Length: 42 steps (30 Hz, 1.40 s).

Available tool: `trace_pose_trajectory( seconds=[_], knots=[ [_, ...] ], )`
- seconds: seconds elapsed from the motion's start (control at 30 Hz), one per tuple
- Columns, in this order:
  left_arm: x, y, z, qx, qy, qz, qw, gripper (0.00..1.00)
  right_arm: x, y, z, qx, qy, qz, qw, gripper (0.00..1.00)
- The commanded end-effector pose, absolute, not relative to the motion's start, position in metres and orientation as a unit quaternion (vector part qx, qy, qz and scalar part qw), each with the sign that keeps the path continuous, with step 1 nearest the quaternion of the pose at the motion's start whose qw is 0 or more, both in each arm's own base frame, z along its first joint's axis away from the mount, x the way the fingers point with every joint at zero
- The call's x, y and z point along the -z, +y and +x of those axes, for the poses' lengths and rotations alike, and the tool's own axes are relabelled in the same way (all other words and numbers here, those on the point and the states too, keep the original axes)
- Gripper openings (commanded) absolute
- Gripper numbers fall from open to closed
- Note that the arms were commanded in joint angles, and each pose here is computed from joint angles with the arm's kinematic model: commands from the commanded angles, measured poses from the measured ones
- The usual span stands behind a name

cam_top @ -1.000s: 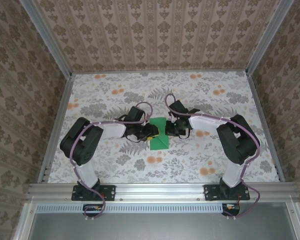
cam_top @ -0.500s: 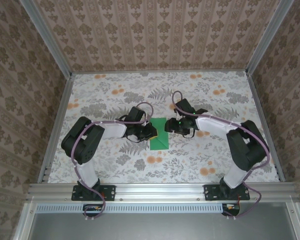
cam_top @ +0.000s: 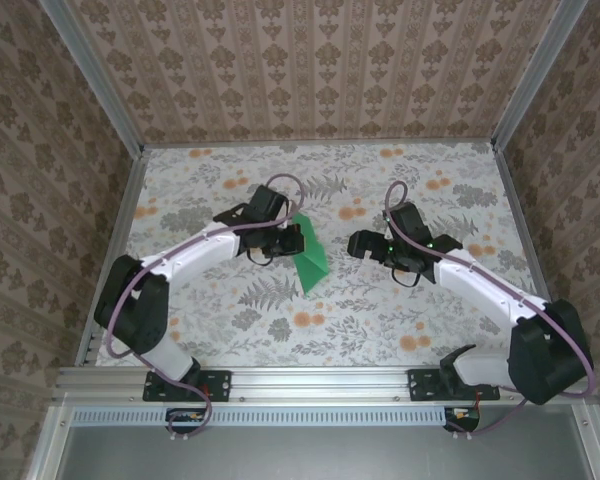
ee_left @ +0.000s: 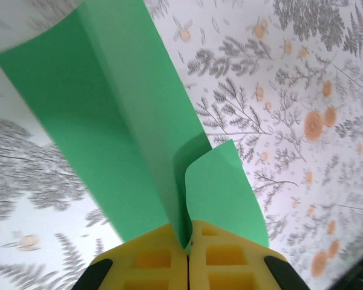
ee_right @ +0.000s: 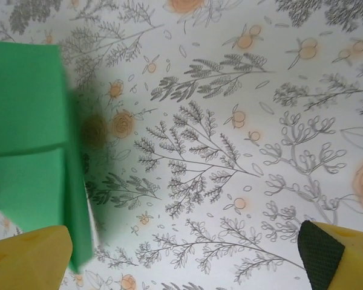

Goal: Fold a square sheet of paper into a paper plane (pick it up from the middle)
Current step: Turn over the paper at the center of the table.

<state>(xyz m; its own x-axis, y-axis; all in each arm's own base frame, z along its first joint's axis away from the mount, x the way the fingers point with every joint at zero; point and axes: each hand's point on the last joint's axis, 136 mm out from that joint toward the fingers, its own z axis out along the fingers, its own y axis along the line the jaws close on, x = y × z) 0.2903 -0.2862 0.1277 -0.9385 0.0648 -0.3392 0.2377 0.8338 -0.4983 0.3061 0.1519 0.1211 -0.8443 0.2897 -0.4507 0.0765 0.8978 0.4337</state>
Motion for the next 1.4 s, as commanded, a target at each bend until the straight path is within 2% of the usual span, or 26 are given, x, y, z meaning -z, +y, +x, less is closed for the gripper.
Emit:
trace_pose_trajectory(
  seconds=[0.0, 0.27, 0.43, 0.6, 0.9, 1.03, 1.23, 1.37],
  knots=[
    [-0.135, -0.234, 0.277, 0.121, 0.971, 0.130, 0.160, 0.06, -0.122, 0.131, 0.302, -0.173, 0.935, 0.113, 0.287, 1.00],
    [-0.157, -0.197, 0.300, -0.116, 0.957, 0.176, 0.201, 0.07, -0.125, 0.107, 0.292, -0.149, 0.928, 0.141, 0.310, 1.00],
    [-0.149, -0.193, 0.318, -0.274, 0.923, 0.189, 0.196, 0.07, -0.122, 0.096, 0.286, -0.131, 0.929, 0.151, 0.312, 1.00],
    [-0.123, -0.213, 0.333, -0.342, 0.898, 0.210, 0.182, 0.06, -0.117, 0.076, 0.280, -0.102, 0.926, 0.185, 0.313, 1.00],
    [-0.066, -0.281, 0.319, -0.275, 0.920, 0.240, 0.141, 0.07, -0.106, 0.042, 0.262, -0.052, 0.926, 0.233, 0.292, 1.00],
    [-0.052, -0.297, 0.310, -0.246, 0.930, 0.240, 0.128, 0.11, -0.102, 0.035, 0.258, -0.048, 0.925, 0.250, 0.283, 1.00],
    [-0.045, -0.318, 0.298, -0.172, 0.951, 0.235, 0.106, 0.29, -0.099, 0.030, 0.255, -0.045, 0.924, 0.264, 0.274, 1.00],
    [-0.065, -0.344, 0.286, -0.078, 0.964, 0.233, 0.099, 0.43, -0.099, 0.032, 0.255, -0.056, 0.925, 0.264, 0.268, 1.00]
  ],
)
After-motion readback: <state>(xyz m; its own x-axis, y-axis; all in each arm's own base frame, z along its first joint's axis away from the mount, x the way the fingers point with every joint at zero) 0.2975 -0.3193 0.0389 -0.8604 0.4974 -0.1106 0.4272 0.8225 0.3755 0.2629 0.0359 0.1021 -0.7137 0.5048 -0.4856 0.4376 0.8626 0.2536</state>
